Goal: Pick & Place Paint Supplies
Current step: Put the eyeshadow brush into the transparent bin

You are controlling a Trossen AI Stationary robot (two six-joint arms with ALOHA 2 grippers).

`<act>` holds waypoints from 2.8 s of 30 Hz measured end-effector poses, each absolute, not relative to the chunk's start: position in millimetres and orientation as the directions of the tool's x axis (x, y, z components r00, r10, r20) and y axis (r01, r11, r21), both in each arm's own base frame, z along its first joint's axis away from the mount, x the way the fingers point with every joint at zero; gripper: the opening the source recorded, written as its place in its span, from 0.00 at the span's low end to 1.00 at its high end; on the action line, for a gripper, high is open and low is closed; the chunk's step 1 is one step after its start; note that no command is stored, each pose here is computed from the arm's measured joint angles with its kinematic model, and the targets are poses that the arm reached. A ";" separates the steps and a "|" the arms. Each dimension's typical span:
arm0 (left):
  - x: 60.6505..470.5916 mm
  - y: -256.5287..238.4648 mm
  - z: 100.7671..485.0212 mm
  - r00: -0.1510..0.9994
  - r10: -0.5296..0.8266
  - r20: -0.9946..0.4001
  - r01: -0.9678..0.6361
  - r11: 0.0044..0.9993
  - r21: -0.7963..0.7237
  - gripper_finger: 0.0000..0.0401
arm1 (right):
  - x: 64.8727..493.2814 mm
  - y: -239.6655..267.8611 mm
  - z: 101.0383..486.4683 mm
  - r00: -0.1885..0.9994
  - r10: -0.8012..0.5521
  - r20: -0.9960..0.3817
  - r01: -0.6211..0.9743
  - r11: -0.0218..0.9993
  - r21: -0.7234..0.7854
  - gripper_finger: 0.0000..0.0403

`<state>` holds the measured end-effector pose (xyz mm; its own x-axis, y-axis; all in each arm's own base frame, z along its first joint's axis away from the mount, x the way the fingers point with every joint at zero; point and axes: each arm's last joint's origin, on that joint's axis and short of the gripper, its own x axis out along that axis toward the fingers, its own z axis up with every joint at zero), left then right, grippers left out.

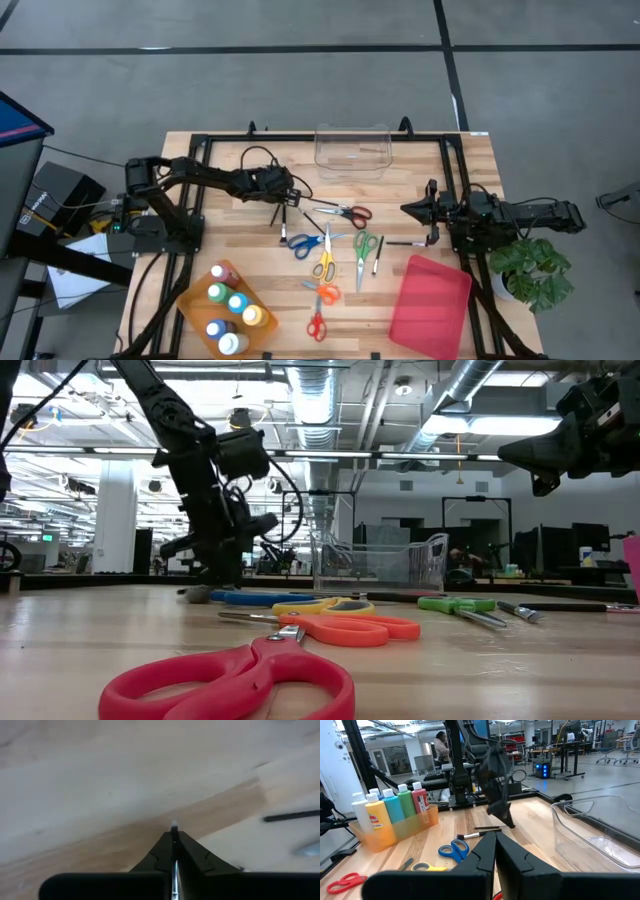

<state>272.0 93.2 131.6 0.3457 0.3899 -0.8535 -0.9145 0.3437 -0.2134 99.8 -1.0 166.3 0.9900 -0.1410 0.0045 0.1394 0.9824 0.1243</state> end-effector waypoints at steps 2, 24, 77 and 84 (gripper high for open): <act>273.9 90.7 137.9 0.379 0.400 -0.834 -0.901 0.366 -0.234 0.01 | 99.8 -1.0 166.0 0.990 -0.141 0.003 0.139 0.982 0.124 0.02; 257.0 35.8 260.9 0.816 0.412 -0.405 -0.573 0.662 -0.483 0.01 | 99.8 -1.0 166.1 0.990 -0.140 0.003 0.139 0.983 0.124 0.02; 366.8 152.5 286.6 0.873 0.488 -0.002 -0.471 0.842 -0.263 0.01 | 99.8 -1.0 166.0 0.990 -0.140 0.002 0.139 0.983 0.124 0.02; 389.8 177.9 282.9 0.841 0.536 -0.066 -0.539 0.824 -0.175 0.01 | 99.8 -1.0 166.1 0.990 -0.140 0.003 0.138 0.983 0.124 0.02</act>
<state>389.8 177.9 282.9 0.8415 0.5363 -0.0659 -0.5389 0.8241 -0.1745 99.8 -1.0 166.1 0.9902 -0.1398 0.0026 0.1384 0.9826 0.1240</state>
